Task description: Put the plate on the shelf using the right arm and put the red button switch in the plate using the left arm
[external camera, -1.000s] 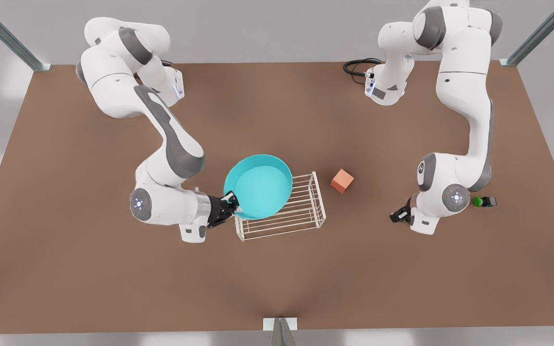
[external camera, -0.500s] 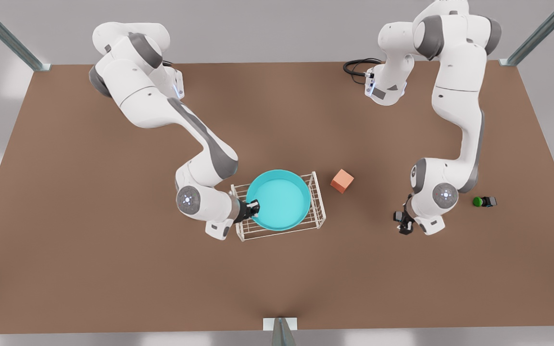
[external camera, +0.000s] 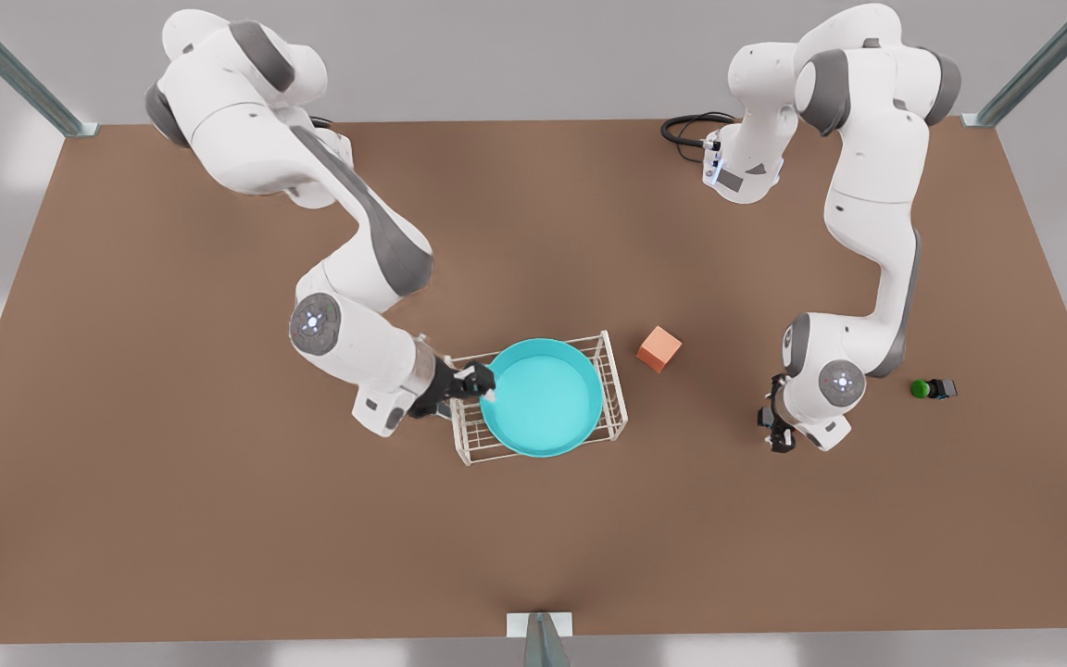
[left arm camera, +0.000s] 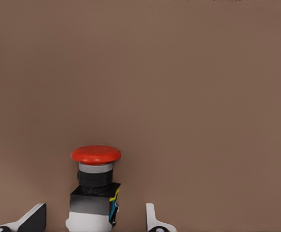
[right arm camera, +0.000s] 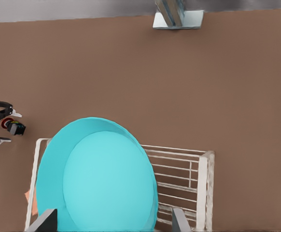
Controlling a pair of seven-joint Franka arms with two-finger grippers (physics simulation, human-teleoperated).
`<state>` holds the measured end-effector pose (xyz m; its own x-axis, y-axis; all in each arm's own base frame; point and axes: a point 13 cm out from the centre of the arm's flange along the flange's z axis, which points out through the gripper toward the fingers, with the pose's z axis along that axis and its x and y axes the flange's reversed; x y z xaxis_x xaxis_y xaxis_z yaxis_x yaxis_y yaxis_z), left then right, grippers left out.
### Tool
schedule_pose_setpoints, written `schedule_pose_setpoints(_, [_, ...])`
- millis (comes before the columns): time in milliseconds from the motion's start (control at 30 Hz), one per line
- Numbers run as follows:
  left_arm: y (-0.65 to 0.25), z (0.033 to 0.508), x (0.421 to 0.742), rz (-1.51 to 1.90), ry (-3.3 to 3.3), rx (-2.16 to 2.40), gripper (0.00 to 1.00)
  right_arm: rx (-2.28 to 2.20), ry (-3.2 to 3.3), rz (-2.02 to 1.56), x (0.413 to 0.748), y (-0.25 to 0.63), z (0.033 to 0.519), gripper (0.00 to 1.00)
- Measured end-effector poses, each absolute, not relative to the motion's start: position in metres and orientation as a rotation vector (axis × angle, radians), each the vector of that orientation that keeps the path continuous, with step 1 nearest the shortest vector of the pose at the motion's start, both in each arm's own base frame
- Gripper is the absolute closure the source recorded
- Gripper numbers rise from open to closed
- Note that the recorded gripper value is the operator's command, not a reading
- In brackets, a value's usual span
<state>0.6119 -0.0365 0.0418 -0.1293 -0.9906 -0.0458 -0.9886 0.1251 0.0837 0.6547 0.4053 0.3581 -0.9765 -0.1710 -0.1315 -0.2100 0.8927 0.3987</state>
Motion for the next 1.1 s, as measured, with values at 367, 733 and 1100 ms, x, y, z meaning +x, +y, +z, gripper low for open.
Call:
schedule_pose_setpoints(367, [-0.036, 0.036, 0.611, -0.153, -2.254, 2.156, 0.49, 0.034, 3.115, -0.265, 0.623, 0.011, 0.477, 0.00])
schedule_pose_setpoints(733, [-0.042, 0.087, 0.627, -0.115, -2.294, 2.205, 0.59, -0.068, 3.305, -0.209, 0.566, -0.010, 0.456, 0.00])
schedule_pose_setpoints(1100, [-0.387, 0.312, 0.558, 0.269, -2.791, 1.710, 0.58, -0.178, 3.330, -0.178, 0.561, -0.008, 0.452, 0.00])
